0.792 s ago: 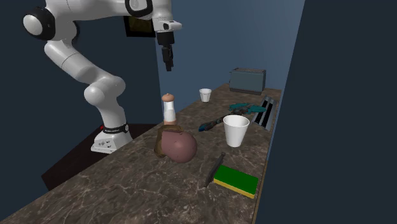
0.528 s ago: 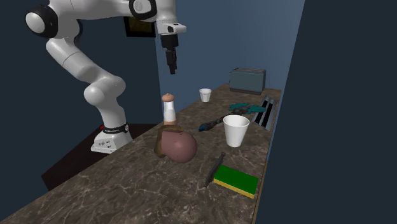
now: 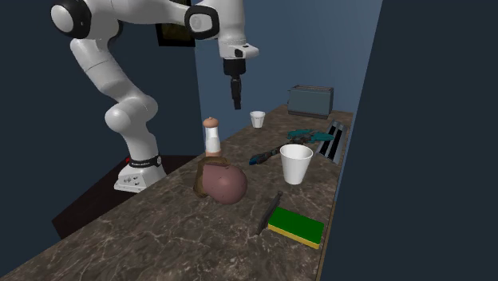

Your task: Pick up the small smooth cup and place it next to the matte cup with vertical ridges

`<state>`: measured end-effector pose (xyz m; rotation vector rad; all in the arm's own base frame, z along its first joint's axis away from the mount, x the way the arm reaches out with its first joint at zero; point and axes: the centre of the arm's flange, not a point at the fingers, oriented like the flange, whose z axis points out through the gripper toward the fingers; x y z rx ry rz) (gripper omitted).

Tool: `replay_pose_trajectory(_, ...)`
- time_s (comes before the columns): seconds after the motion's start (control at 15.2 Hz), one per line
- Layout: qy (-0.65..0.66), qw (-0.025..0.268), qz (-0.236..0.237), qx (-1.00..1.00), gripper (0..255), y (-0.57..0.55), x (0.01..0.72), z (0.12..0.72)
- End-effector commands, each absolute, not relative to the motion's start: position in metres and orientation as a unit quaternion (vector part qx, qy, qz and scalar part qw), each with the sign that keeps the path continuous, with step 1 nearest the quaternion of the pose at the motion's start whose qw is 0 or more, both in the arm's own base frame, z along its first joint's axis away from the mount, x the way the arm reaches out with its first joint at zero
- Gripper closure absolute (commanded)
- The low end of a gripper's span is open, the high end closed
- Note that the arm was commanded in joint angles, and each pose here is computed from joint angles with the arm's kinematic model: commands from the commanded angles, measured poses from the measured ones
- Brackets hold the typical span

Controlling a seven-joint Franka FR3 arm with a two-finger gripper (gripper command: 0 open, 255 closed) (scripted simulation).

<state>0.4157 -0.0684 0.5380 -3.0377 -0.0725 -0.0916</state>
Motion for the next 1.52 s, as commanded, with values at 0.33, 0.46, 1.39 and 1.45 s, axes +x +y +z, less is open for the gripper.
replay_pose_trajectory(0.33, -0.024, 0.066, -0.026, -0.997, 0, -0.121, 0.485, 0.496)
replay_pose_trajectory(0.46, -0.024, 0.07, -0.025, -0.997, 0, -0.135, 0.505, 0.483)
replay_pose_trajectory(1.39, -0.025, 0.099, -0.017, -0.995, 0, -0.224, 0.633, 0.394)
replay_pose_trajectory(1.45, -0.025, 0.099, -0.017, -0.995, 0, -0.223, 0.633, 0.388)
